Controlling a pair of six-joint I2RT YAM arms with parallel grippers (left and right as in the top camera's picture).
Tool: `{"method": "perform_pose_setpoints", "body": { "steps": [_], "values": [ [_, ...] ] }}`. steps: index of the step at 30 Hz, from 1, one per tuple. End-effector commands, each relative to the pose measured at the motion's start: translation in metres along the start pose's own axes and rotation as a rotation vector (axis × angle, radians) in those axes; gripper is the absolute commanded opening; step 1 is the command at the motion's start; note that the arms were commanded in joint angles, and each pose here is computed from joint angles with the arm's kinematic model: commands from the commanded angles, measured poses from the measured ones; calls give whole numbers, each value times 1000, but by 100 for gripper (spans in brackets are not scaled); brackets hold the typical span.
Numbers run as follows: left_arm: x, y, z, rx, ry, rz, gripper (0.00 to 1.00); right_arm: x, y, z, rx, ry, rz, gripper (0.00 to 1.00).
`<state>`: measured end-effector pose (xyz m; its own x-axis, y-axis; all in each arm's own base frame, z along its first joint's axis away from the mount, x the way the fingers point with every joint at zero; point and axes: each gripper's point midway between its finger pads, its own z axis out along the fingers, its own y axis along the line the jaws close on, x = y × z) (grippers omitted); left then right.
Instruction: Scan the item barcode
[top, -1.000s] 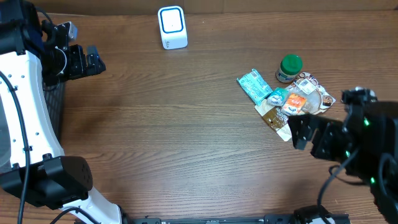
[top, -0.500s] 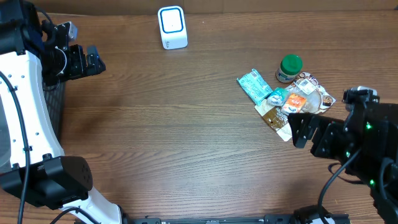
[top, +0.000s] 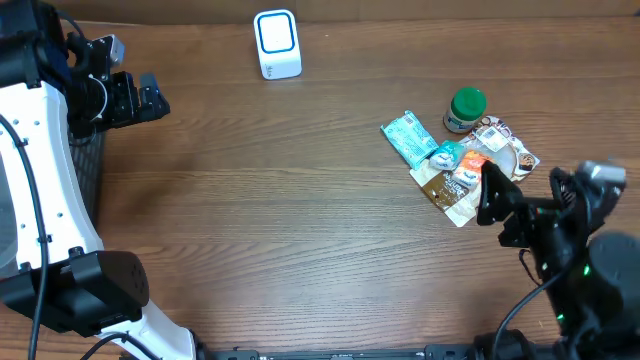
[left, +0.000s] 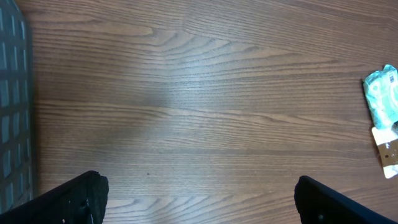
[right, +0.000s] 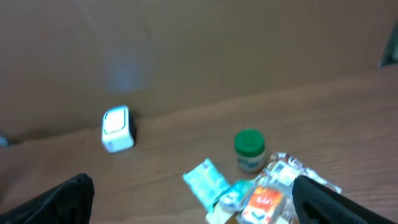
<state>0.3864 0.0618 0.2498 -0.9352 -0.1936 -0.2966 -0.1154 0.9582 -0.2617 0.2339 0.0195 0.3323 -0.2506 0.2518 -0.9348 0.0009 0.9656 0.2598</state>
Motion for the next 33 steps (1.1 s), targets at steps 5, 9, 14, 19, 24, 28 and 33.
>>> {"method": "perform_pose_setpoints", "body": {
  "steps": [5, 9, 14, 19, 24, 28, 33],
  "values": [
    [-2, 0, -3, 0, -13, 17, 99, 44, -16, 16, -21, -152, -27, 100],
    [-2, 0, -3, 0, -13, 17, 100, 66, -20, 25, -59, -235, -24, 100],
    [-2, 0, -3, 0, -13, 17, 100, 96, -23, 32, -100, -266, -26, 100],
    [-2, 0, -3, 0, -13, 17, 100, 115, -25, 36, -119, -275, -28, 100],
    [-2, 0, -3, 0, -13, 17, 99, 128, -28, 41, -114, -260, -29, 100],
    [-2, 0, -3, 0, -13, 17, 100, 138, -31, 47, -114, -259, -29, 100],
    [-2, 0, -3, 0, -13, 17, 99, 145, -34, 49, -101, -230, -40, 100]
  ]
}}
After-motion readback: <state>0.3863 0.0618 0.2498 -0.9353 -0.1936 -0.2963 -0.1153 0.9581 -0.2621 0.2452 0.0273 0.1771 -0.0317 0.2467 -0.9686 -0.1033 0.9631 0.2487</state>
